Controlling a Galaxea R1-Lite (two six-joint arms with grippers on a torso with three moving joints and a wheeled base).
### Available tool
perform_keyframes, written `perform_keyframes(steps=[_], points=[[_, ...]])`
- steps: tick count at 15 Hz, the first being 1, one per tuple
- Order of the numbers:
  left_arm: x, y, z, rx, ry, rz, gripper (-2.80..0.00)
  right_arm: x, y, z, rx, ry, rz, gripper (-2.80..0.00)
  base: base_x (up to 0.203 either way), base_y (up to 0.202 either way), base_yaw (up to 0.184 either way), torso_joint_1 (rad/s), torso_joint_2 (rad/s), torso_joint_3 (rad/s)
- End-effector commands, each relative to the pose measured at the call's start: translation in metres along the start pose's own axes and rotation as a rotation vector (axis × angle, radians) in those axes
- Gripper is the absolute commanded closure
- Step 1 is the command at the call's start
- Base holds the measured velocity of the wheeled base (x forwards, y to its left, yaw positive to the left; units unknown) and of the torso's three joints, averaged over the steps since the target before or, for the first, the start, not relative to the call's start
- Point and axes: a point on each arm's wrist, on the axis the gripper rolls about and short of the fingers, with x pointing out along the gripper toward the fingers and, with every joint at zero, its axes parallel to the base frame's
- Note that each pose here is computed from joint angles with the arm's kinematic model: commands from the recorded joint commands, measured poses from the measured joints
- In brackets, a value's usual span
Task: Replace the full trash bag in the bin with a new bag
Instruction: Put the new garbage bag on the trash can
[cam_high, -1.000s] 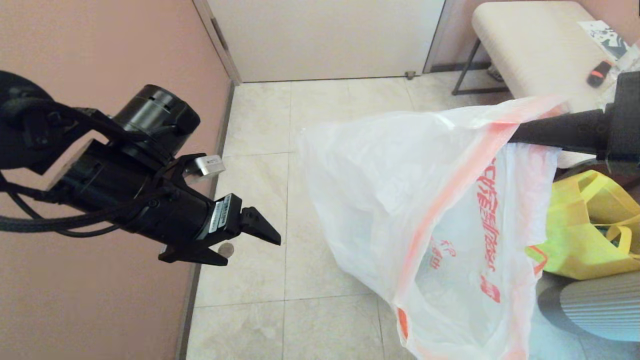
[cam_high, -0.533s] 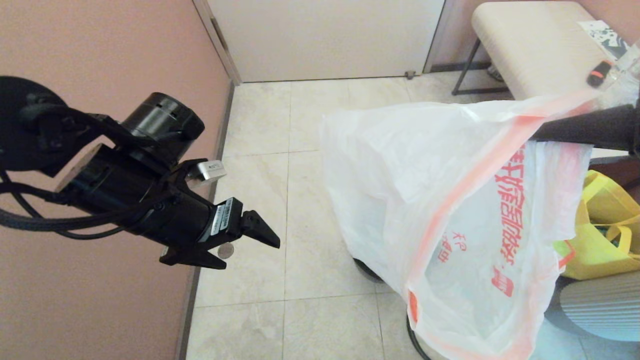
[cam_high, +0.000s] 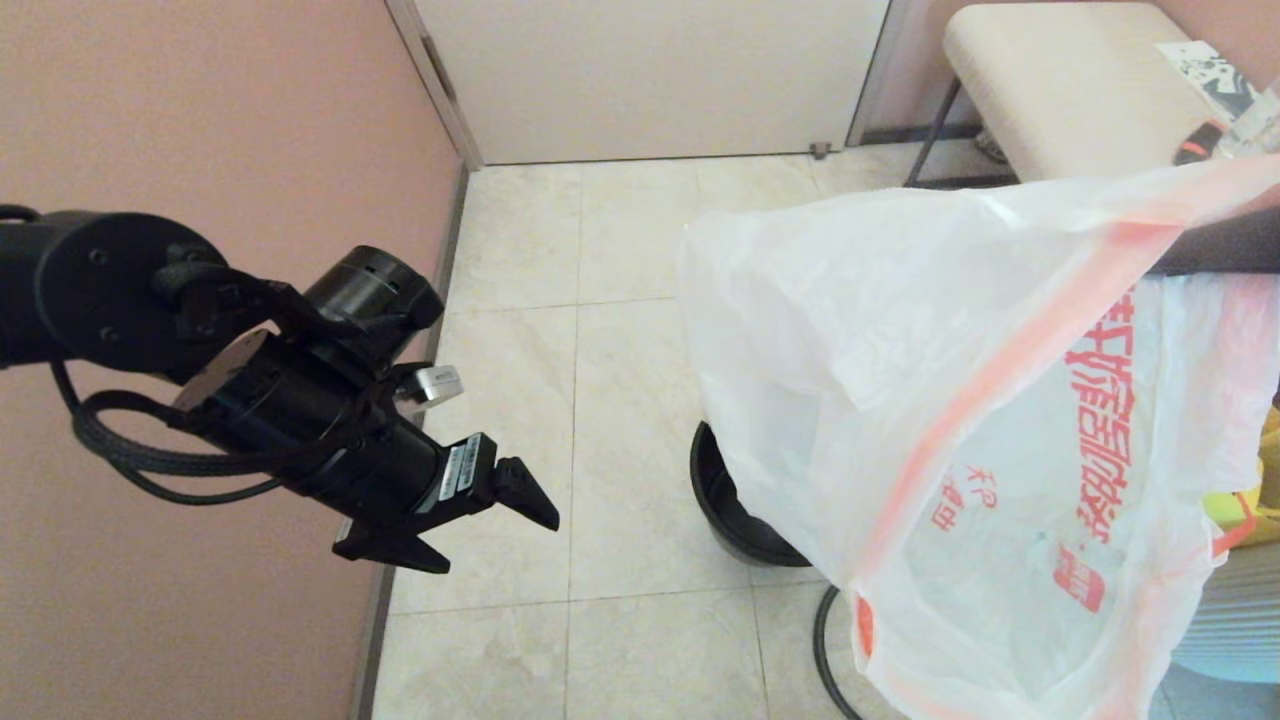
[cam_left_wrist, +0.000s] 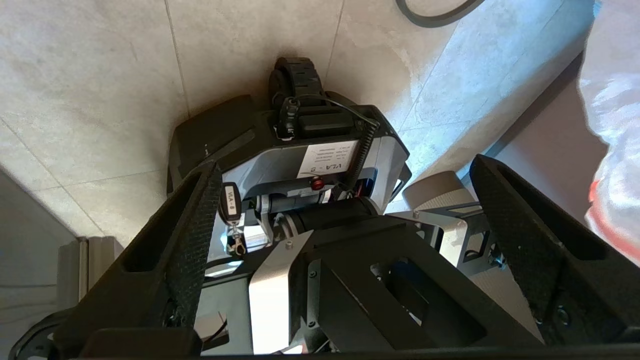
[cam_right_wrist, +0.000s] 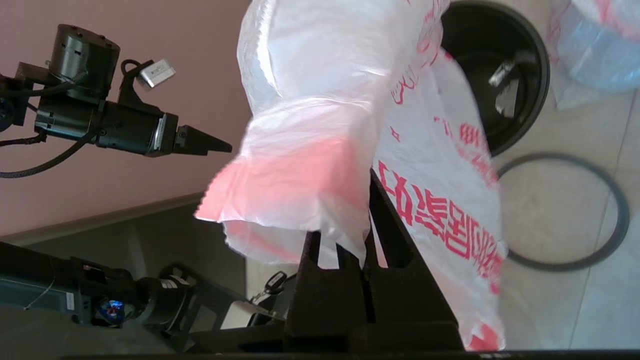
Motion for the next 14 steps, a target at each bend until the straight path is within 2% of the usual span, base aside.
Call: perform_keyframes(steps=[1, 3, 6, 10, 14], points=[[0.002, 0.000, 0.001, -0.005, 0.005, 0.003, -2.80, 0.014, -0.002, -0.002, 0.030, 0.047, -0.026, 0.00, 0.000, 0.000, 0.000, 0.000, 0.00, 0.000], [-0.001, -0.001, 0.002, -0.003, -0.009, 0.001, -2.80, 0.020, -0.003, 0.000, 0.042, 0.053, -0.039, 0.00, 0.000, 0.000, 0.000, 0.000, 0.00, 0.000], [-0.001, 0.001, 0.003, -0.012, -0.008, 0.010, -2.80, 0.001, 0.002, 0.009, 0.043, 0.014, -0.023, 0.00, 0.000, 0.000, 0.000, 0.000, 0.00, 0.000], [0.005, 0.003, 0.001, -0.033, 0.017, 0.022, -2.80, -0.025, 0.001, 0.004, 0.044, 0.032, -0.036, 0.00, 0.000, 0.000, 0.000, 0.000, 0.00, 0.000], [0.006, 0.003, 0.000, -0.038, 0.019, 0.024, -2.80, -0.028, -0.001, 0.001, 0.064, 0.053, -0.069, 0.00, 0.000, 0.000, 0.000, 0.000, 0.00, 0.000]])
